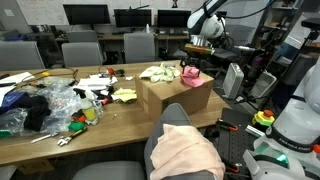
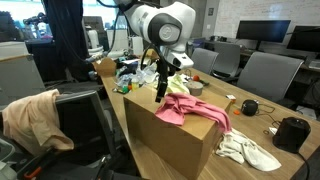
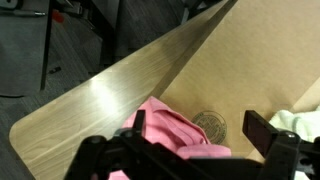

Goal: Put the peach and pink shirts and the green towel on the backrest of the chair respectively

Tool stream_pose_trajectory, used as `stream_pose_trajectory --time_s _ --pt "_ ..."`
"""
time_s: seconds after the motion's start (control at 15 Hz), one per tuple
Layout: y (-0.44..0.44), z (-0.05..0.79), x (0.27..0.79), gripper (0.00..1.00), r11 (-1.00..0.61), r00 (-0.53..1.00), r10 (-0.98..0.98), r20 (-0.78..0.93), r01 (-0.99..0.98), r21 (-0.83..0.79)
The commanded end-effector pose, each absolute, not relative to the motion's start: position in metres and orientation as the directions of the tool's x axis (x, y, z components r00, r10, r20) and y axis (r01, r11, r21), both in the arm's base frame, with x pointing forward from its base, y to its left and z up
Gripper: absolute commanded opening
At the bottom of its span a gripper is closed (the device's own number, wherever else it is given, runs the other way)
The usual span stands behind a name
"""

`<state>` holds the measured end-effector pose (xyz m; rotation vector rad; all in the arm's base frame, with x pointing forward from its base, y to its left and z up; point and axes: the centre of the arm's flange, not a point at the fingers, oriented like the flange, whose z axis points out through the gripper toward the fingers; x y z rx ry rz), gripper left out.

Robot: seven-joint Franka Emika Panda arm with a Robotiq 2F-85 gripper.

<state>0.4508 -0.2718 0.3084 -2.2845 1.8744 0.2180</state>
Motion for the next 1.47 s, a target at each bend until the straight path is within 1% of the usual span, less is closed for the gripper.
stream_pose_trajectory --time_s 0.0,0.27,0.53,1.2,1.27,1.33,1.4 --pt "-0.278 0.309 0.452 1.0 -0.144 0.157 -0.972 -0.175 -0.986 -0.083" --pt "-0.281 0.31 0.455 1.0 -0.103 0.106 -0.993 -0.044 -0.992 -0.075" --pt "-0.281 0.313 0.459 1.0 -0.091 0.087 -0.994 0.07 -0.995 -0.048" --pt "-0.269 0.326 0.466 1.0 -0.103 0.094 -0.984 0.154 -0.993 -0.049" --pt "-0.268 0.328 0.467 0.98 -0.108 0.098 -0.983 0.156 -0.993 -0.053" --pt "-0.267 0.328 0.468 0.84 -0.11 0.1 -0.983 0.154 -0.992 -0.055" --pt "-0.267 0.327 0.468 0.89 -0.11 0.101 -0.983 0.152 -0.992 -0.058"
